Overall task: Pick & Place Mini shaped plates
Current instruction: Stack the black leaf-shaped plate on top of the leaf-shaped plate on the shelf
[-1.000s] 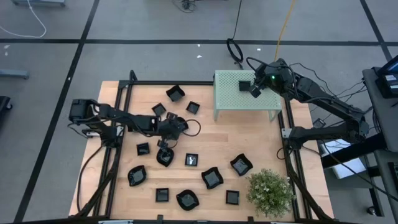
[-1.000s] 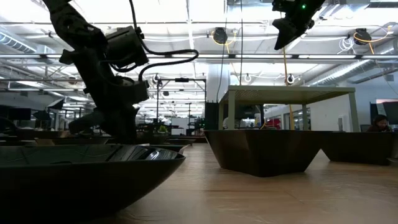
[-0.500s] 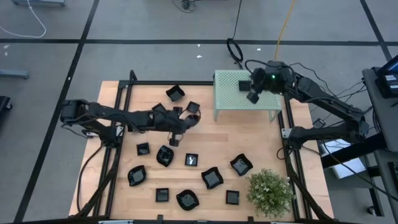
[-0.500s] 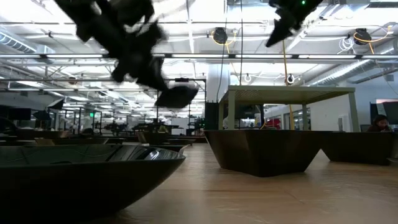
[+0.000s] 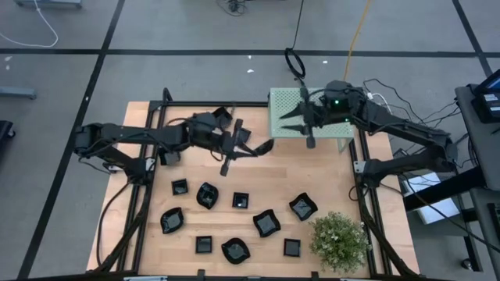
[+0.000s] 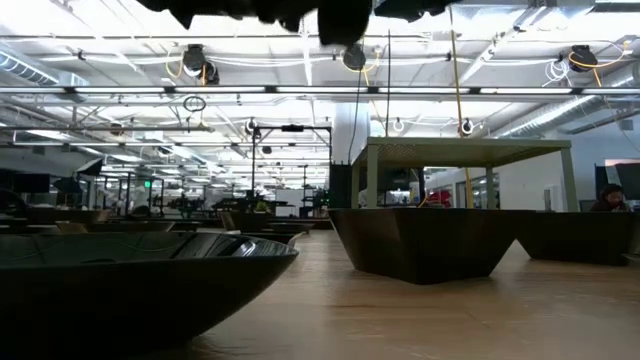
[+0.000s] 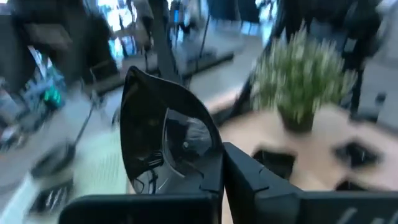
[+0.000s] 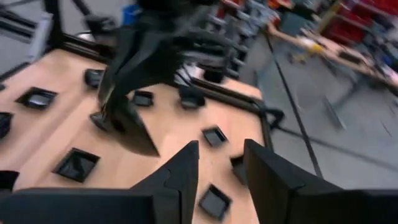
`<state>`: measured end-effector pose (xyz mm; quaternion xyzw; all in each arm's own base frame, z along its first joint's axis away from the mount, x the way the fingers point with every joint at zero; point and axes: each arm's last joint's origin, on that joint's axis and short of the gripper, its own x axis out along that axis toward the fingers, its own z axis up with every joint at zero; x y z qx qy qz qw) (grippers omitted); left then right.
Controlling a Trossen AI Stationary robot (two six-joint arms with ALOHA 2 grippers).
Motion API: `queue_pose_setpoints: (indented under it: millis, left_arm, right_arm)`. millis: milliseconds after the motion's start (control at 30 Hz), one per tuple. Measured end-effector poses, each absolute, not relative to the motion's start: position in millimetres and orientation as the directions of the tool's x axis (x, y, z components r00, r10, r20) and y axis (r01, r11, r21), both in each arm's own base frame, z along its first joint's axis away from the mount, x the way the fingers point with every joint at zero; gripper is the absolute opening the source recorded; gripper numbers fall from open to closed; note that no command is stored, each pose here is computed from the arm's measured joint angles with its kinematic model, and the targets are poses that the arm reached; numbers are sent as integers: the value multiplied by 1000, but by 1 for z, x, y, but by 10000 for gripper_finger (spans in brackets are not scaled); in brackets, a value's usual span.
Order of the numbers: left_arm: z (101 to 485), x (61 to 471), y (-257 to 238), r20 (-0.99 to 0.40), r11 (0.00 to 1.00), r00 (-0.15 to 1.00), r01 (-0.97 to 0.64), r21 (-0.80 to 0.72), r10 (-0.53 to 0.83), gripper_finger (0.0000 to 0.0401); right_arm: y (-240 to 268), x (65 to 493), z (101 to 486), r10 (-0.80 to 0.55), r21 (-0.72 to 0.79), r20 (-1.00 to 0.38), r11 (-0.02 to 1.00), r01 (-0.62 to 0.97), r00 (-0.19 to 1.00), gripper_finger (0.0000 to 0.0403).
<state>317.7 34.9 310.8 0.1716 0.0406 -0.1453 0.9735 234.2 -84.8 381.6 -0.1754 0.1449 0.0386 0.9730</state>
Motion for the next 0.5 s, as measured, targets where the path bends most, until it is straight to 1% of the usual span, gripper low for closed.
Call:
queue_pose_setpoints:
  millis: [67,167,400,500]
  left_arm:
    - [316,317,36,-87,889,940,340,305,-330,12]
    - [317,316,37,-70,882,924,381,279,-377,6]
    - [322,316,31,-22,852,876,473,224,-481,10]
    - [322,316,28,-22,846,871,482,229,-491,4]
  right_arm:
    - [-80,241,380,96,-329,-278,925,-189,956,128]
    - [-73,249,377,217,-305,-267,905,-296,939,133]
    - [-65,261,369,374,-238,-263,868,-436,889,134]
    - [-62,266,367,437,-186,-248,855,-485,865,134]
